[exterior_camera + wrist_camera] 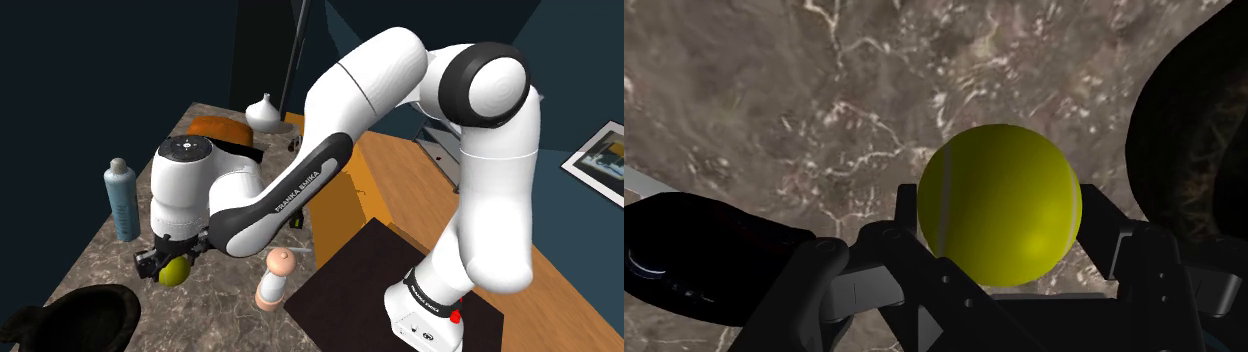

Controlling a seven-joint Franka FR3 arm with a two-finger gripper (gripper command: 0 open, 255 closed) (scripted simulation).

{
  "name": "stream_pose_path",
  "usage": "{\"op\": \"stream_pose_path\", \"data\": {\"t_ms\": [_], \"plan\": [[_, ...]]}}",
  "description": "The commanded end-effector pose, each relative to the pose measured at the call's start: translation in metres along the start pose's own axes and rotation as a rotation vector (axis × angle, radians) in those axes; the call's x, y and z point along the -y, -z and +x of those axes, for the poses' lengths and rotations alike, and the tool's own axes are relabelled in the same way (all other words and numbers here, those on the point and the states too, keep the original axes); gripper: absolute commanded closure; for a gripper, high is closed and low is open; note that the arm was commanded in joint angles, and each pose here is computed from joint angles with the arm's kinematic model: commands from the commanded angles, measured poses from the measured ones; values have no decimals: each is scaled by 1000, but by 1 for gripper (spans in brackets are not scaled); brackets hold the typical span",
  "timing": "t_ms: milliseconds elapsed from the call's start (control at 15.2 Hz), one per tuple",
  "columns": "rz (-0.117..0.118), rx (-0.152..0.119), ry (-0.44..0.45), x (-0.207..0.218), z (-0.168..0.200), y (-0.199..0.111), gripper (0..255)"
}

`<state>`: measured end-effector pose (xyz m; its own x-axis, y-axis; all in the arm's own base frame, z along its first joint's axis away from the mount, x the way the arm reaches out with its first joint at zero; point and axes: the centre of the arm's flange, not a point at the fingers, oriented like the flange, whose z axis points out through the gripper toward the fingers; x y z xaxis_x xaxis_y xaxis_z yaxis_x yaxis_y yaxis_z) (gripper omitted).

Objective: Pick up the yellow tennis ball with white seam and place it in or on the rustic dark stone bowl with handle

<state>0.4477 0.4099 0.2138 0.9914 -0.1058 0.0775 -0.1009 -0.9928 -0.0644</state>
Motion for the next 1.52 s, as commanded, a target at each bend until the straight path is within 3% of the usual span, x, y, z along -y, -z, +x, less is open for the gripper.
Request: {"op": "stream_pose_path", "data": {"t_ms": [0, 1452], "plan": [[0, 0, 0, 1, 1, 10, 255], [0, 0, 0, 8, 9, 122, 255]]}}
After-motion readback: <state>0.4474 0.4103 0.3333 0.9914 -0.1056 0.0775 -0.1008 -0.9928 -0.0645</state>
